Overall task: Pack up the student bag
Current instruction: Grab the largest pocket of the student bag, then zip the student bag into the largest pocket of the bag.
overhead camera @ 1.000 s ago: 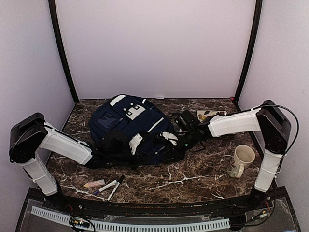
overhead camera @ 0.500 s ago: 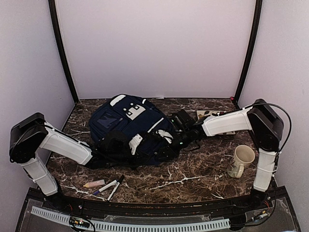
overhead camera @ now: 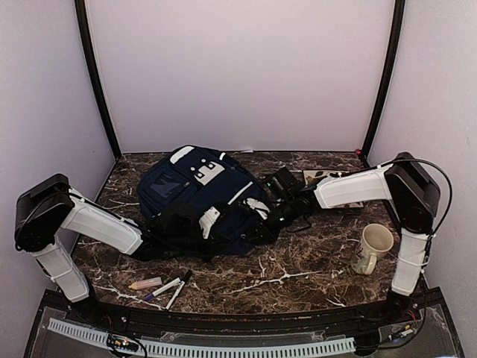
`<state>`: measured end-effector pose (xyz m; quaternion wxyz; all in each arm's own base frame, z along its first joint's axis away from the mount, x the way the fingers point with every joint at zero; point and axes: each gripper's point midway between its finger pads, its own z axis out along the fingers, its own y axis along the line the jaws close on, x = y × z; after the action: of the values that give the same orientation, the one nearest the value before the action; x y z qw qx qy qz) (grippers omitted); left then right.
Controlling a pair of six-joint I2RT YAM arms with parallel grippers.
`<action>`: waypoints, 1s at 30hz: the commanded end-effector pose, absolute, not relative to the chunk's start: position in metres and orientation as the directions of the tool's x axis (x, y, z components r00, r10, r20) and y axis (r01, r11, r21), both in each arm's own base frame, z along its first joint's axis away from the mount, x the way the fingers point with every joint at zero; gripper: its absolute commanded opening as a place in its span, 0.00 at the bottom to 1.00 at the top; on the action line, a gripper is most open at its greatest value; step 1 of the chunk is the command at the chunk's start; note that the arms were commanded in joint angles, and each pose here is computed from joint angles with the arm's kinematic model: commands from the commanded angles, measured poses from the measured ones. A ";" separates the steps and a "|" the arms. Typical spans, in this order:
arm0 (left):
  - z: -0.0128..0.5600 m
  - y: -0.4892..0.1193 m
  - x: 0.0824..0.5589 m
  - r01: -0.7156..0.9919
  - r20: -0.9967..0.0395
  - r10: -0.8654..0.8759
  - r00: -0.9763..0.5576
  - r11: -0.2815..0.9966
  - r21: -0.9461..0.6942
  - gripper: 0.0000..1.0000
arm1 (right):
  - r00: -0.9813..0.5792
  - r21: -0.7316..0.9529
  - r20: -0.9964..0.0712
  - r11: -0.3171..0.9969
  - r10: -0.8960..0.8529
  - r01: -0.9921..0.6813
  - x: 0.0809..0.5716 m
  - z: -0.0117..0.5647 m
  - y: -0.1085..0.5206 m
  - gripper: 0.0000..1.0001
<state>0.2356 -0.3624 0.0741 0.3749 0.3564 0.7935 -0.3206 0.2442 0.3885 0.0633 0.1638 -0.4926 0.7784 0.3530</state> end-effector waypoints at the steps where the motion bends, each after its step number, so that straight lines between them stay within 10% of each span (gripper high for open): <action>1: 0.081 -0.361 0.233 0.815 -0.837 0.324 -0.441 0.536 -0.222 0.00 | -0.474 0.356 -0.574 0.318 -0.667 -0.879 0.252 0.074 0.358 0.00; 30: 0.068 -0.263 0.201 0.715 -0.720 0.445 -0.533 0.691 -0.102 0.00 | -0.456 -0.057 -0.544 0.573 -0.705 -0.818 0.404 0.072 0.264 0.00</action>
<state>0.2159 -0.3036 0.0948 0.3891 0.3462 0.8130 -0.2604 0.3531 0.3093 0.0740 0.2210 -0.4785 0.8216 0.2173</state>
